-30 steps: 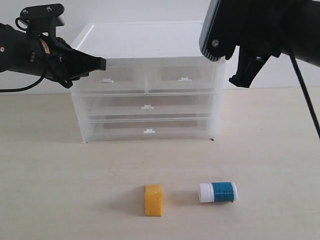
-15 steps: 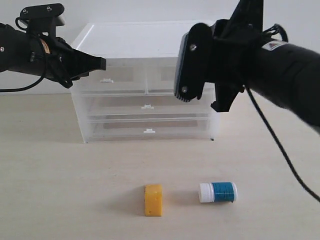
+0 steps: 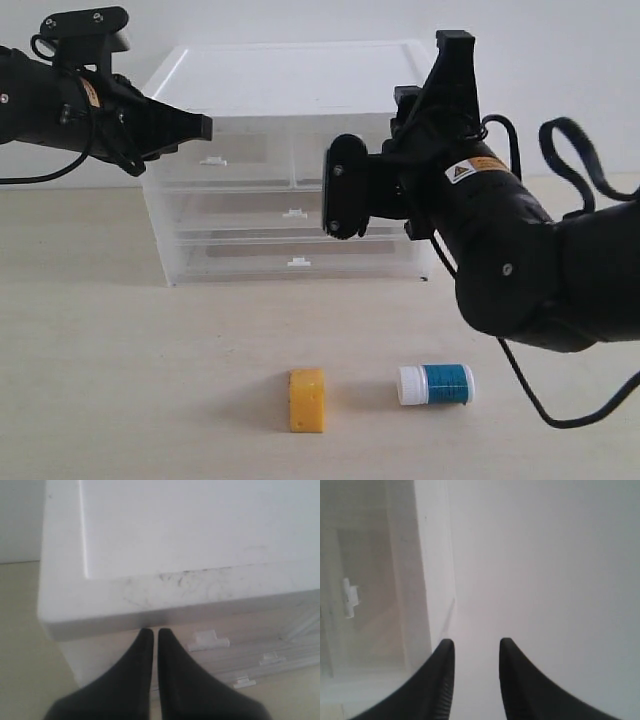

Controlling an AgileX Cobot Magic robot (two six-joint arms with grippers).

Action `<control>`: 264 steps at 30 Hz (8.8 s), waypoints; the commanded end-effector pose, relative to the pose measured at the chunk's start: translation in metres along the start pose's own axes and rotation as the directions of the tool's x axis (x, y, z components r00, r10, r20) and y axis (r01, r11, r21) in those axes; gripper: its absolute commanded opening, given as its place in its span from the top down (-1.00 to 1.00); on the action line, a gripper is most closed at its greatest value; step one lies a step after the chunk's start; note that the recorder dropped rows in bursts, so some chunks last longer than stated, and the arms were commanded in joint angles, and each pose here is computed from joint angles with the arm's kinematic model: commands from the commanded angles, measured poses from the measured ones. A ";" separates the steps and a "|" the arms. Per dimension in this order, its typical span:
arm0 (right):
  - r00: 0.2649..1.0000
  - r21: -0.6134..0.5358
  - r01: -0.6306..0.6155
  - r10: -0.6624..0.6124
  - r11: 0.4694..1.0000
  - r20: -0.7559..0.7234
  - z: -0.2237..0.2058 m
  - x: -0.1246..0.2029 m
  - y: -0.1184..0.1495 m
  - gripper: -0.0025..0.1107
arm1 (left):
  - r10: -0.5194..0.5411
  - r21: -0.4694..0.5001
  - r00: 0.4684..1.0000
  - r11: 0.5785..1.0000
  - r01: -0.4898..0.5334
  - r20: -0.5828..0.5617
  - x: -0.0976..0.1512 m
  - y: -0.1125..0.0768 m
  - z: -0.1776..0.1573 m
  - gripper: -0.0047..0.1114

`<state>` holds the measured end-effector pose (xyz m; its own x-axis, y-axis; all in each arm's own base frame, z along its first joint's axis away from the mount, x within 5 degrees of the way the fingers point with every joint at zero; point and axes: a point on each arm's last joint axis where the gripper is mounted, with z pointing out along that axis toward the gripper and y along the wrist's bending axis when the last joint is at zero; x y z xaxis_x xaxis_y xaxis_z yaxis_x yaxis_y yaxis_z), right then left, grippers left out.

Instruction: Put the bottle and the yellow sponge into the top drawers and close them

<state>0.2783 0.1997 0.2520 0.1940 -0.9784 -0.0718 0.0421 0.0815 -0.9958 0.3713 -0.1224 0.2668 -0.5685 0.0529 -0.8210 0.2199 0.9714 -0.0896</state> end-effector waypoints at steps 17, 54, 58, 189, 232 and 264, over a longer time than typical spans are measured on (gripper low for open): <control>0.999 0.066 -0.043 0.042 0.997 0.022 0.026 0.009 0.074 0.48 | 0.004 0.024 0.997 1.000 -0.006 0.080 -0.006 -0.001 0.006 0.85; 0.994 0.019 -0.056 0.053 0.998 0.100 0.050 0.012 0.095 0.48 | 0.004 0.024 0.997 1.000 -0.006 0.077 -0.006 -0.001 0.006 0.85; 0.993 0.010 -0.052 0.050 0.999 0.105 0.050 0.012 0.096 0.48 | 0.004 0.024 0.997 1.000 -0.006 0.077 -0.006 -0.001 0.006 0.85; 0.999 0.052 0.042 -0.041 0.998 -0.026 0.017 -0.015 0.072 0.62 | 0.003 0.015 0.999 1.000 -0.004 0.049 -0.003 0.000 0.007 0.85; 0.999 0.083 0.036 -0.033 0.996 -0.040 0.050 -0.003 0.083 0.43 | 0.003 0.016 0.999 1.000 -0.004 0.053 -0.003 -0.001 0.007 0.85; 0.998 0.056 0.062 -0.062 0.997 0.006 0.065 0.010 0.081 0.43 | 0.003 0.017 0.998 1.000 -0.004 0.057 -0.004 -0.001 0.007 0.85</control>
<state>0.3453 0.2077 0.1689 0.1827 -0.9832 0.0027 0.0932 0.0146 -0.9955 0.3712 -0.1232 0.2668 -0.5671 0.0536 -0.8219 0.2221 0.9709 -0.0900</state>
